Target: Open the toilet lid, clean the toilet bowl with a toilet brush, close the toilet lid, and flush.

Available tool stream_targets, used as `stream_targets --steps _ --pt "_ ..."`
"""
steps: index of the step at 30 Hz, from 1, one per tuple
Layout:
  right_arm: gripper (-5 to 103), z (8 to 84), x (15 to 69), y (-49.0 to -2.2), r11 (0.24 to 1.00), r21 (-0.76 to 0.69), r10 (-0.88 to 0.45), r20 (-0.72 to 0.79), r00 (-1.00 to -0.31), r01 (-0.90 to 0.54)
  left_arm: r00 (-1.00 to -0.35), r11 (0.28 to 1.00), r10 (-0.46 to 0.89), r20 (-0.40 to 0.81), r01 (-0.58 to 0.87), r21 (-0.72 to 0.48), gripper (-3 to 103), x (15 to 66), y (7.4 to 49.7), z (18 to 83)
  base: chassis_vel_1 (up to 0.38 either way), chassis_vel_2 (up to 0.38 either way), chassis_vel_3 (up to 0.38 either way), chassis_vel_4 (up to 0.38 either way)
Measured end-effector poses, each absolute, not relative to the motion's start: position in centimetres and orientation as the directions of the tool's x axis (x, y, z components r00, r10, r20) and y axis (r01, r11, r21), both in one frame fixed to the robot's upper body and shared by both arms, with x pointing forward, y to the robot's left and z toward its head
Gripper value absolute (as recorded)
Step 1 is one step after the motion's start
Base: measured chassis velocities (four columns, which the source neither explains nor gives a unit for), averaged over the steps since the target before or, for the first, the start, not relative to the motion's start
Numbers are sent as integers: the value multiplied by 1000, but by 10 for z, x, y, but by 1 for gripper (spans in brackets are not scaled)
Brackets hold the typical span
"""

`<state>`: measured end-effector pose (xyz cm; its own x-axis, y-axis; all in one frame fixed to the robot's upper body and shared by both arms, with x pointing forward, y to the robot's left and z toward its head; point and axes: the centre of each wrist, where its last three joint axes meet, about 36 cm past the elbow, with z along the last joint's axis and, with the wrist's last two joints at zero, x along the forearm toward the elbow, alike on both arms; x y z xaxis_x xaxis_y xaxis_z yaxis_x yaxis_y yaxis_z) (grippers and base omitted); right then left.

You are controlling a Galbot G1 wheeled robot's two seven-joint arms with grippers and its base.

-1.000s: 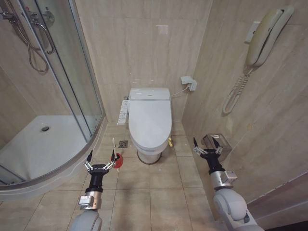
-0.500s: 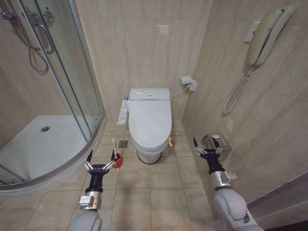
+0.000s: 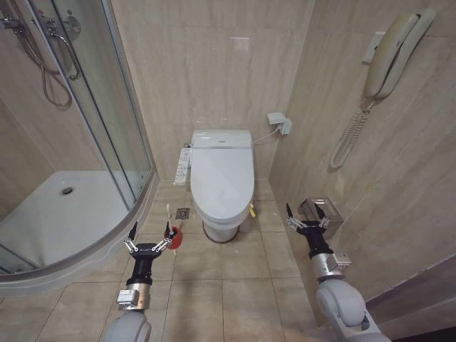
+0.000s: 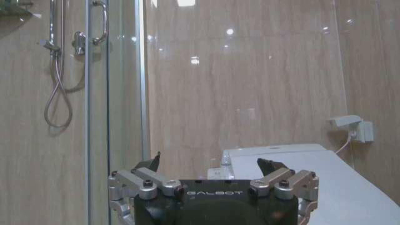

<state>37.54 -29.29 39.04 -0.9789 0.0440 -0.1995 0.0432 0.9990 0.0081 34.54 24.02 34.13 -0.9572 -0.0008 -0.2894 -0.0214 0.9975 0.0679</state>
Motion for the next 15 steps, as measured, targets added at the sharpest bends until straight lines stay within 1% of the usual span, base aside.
stream_targets --steps 15 --pt "100 390 375 -293 999 8 44 -199 -979 43 -957 997 -1 -289 -21 68 100 345 240 341 0 0 0 0"
